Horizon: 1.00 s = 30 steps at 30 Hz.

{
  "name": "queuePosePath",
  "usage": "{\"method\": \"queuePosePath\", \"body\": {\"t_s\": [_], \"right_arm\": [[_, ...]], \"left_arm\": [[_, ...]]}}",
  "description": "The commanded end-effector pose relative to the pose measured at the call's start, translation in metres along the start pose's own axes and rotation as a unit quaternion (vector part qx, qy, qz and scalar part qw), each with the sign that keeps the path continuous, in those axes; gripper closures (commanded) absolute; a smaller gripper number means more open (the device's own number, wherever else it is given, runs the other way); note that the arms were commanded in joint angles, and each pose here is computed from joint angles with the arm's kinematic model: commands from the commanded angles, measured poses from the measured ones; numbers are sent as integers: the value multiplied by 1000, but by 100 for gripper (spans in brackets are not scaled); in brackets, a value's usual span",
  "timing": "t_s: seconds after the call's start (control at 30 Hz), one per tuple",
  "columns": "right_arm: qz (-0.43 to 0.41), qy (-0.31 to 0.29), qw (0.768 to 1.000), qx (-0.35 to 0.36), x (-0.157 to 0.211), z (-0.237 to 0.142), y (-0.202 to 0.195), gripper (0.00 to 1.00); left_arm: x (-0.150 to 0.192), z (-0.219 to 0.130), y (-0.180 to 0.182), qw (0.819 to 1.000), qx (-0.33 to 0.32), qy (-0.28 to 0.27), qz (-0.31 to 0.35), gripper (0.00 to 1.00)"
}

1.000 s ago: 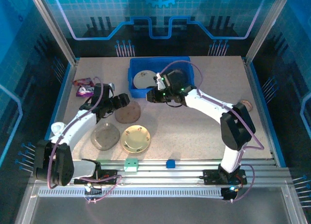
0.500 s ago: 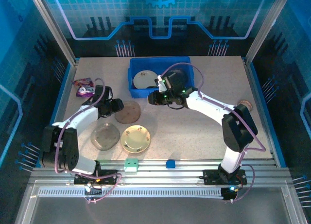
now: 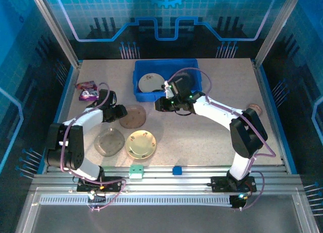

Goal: Place the plates into the plastic bin on the countertop

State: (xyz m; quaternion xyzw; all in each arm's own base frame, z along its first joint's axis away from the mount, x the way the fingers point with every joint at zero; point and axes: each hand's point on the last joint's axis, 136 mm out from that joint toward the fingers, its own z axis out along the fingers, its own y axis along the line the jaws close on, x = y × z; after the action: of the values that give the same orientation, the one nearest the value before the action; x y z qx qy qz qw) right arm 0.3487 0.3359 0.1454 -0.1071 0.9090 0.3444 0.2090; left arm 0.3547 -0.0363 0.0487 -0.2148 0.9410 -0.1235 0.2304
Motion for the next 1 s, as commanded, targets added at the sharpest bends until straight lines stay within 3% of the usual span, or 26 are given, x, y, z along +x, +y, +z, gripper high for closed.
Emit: {"method": "queuePosePath", "body": {"t_s": [0.0, 0.43, 0.57, 0.87, 0.97], "right_arm": [[1, 1, 1000, -3, 1, -4, 0, 74], [8, 11, 1000, -3, 4, 2, -5, 74], [10, 13, 1000, -3, 5, 3, -7, 74], [17, 11, 1000, -4, 4, 0, -12, 75], [17, 12, 1000, -5, 5, -1, -12, 75]], "left_arm": [[-6, 5, 1, 1000, 7, 1, -2, 54], [1, 22, -3, 999, 26, 38, -14, 72], [4, 26, -3, 999, 29, 42, -18, 84], [5, 28, -6, 998, 37, 45, -16, 99], [6, 22, -11, 998, 51, 44, -11, 100]]}}
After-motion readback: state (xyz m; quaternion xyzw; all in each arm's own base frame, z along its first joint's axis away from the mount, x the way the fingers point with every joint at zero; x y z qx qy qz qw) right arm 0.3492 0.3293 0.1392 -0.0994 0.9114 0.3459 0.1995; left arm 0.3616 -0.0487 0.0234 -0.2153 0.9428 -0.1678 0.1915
